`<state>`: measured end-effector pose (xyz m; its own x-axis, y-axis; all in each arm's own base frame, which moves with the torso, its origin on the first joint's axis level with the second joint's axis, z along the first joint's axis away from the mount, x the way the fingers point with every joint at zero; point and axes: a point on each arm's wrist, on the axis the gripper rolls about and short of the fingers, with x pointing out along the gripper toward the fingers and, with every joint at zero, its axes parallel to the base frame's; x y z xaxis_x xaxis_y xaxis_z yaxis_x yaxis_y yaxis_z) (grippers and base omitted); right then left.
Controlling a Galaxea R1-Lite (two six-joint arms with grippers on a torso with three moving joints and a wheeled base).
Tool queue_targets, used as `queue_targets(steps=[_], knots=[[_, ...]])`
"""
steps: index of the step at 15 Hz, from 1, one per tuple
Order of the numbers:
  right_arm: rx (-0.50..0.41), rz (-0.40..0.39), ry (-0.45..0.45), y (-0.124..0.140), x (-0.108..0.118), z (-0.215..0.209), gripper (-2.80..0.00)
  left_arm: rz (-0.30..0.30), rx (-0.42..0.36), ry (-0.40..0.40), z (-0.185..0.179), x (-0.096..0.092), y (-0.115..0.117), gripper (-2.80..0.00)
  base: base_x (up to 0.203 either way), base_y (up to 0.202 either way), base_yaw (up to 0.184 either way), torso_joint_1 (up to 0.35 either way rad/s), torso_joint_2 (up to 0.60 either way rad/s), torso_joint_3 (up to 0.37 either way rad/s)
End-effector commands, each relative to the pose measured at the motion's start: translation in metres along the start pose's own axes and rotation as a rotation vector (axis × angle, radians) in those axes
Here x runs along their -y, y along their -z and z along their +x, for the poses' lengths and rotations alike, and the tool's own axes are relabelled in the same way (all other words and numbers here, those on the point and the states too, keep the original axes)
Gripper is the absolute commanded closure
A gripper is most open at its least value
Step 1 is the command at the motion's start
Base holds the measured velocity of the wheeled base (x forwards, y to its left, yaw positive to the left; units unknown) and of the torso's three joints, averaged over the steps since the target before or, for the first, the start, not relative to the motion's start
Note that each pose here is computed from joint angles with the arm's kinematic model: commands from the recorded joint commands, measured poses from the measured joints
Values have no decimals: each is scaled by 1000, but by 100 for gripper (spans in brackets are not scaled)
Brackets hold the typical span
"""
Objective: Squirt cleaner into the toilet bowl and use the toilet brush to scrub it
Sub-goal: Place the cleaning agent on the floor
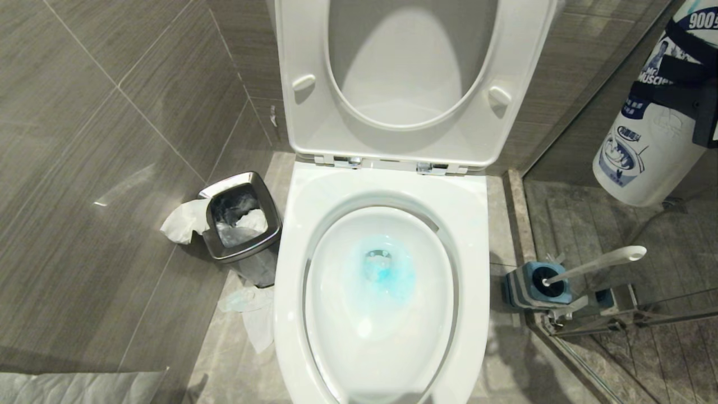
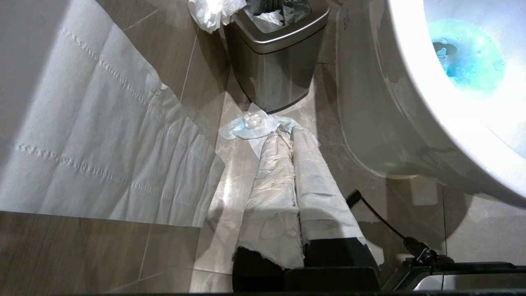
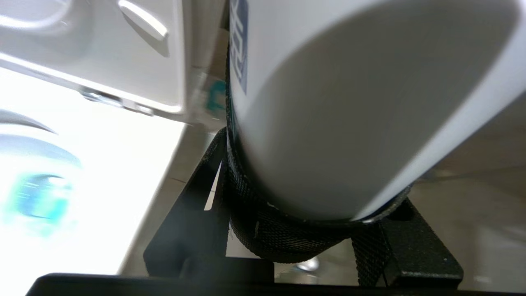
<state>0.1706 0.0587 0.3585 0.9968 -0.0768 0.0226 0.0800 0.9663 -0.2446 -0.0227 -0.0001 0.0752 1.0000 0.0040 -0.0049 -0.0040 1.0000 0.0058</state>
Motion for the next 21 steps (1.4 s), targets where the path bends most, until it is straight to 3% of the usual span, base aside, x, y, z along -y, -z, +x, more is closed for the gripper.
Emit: queue_targets(steps=[1,11,21], knots=[[13,74,-82,4,6,4,0,0,-1,-1,0,0,0,0,0,0,0,0,0,0],[-68,98,-6,24,16,32,0,0,-3,-1,0,0,0,0,0,0,0,0,0,0],[15,138,-26,74,18,117,0,0,-3,-1,0,0,0,0,0,0,0,0,0,0]])
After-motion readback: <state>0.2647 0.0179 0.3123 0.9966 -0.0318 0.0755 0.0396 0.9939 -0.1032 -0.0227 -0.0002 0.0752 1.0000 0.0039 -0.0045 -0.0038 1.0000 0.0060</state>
